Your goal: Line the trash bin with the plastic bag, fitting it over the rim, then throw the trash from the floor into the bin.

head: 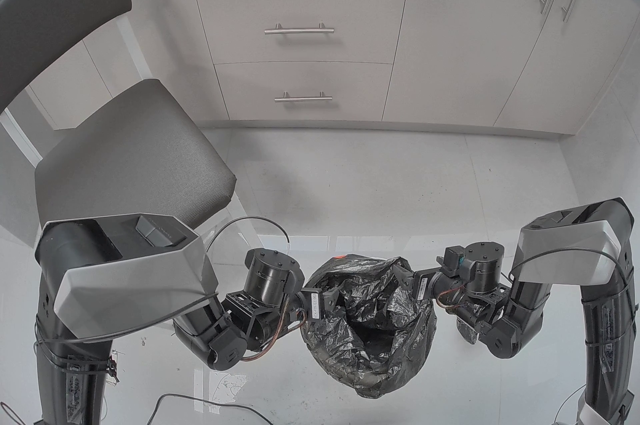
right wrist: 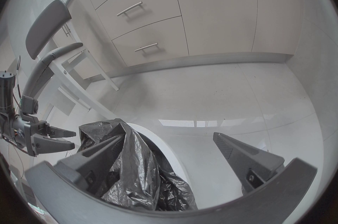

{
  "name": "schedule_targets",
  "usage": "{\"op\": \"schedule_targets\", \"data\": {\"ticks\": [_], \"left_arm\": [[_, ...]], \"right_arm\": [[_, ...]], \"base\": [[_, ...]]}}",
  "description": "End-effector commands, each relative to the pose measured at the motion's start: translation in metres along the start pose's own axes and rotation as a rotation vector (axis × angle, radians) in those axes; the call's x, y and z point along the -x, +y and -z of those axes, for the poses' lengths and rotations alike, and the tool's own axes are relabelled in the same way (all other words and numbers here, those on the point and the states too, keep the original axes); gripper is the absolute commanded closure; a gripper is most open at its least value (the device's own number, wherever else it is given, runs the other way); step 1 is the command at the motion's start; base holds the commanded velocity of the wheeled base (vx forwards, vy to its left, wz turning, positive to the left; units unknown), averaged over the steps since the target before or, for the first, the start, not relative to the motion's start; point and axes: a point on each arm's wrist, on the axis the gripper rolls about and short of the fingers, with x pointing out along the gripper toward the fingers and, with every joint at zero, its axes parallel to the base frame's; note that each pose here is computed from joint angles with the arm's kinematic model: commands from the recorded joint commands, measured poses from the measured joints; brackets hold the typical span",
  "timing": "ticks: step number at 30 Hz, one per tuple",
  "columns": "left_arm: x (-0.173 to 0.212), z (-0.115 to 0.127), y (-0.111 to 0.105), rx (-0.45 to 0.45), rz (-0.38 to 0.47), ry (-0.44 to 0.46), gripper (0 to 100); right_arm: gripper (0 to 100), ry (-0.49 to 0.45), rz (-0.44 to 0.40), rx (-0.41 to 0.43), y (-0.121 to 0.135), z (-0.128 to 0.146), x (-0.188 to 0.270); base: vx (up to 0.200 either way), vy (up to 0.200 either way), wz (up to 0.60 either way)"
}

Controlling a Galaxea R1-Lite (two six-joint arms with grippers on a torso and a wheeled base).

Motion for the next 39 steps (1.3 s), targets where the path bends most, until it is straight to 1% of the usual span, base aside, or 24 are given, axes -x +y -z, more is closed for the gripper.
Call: {"op": "schedule_targets", "data": {"ticks": [1, 3, 5, 8, 15, 20, 27, 31, 34, 37, 39], "left_arm": [[-0.005, -0.004, 0.002, 0.007, -0.020, -0.021, 0], [-0.006, -0.008, 0.002, 0.009, -0.027, -0.032, 0], [-0.009, -0.012, 0.004, 0.016, -0.032, -0.046, 0], [-0.009, -0.015, 0.004, 0.018, -0.030, -0.054, 0], [-0.013, -0.009, 0.005, 0.016, -0.036, -0.040, 0], [-0.013, -0.009, 0.005, 0.017, -0.036, -0.040, 0], [-0.013, -0.008, 0.005, 0.018, -0.036, -0.037, 0], [-0.013, -0.008, 0.005, 0.022, -0.034, -0.038, 0], [-0.012, -0.009, 0.005, 0.025, -0.034, -0.041, 0], [-0.013, -0.008, 0.005, 0.024, -0.034, -0.040, 0], [-0.013, -0.008, 0.006, 0.025, -0.036, -0.040, 0]], "right_arm": [[0, -0.007, 0.010, -0.003, -0.003, 0.001, -0.004], [0, -0.014, 0.019, -0.007, -0.006, -0.001, -0.006], [0, -0.050, 0.040, -0.020, -0.012, -0.006, -0.014], [0, -0.063, 0.059, -0.027, -0.019, -0.009, -0.017], [0, -0.070, 0.073, -0.033, -0.024, -0.007, -0.023], [0, -0.080, 0.098, -0.040, -0.035, -0.008, -0.027], [0, -0.088, 0.099, -0.042, -0.035, -0.010, -0.026], [0, -0.105, 0.064, -0.038, -0.026, -0.022, -0.011], [0, -0.127, -0.013, -0.027, -0.002, -0.033, 0.014], [0, -0.082, -0.069, -0.010, 0.011, -0.031, 0.037], [0, -0.007, -0.092, -0.011, 0.013, -0.017, 0.049]], "base": [[0.000, 0.000, 0.00], [0.000, 0.000, 0.00], [0.000, 0.000, 0.00], [0.000, 0.000, 0.00], [0.000, 0.000, 0.00], [0.000, 0.000, 0.00], [0.000, 0.000, 0.00], [0.000, 0.000, 0.00], [0.000, 0.000, 0.00], [0.000, 0.000, 0.00], [0.000, 0.000, 0.00]]}}
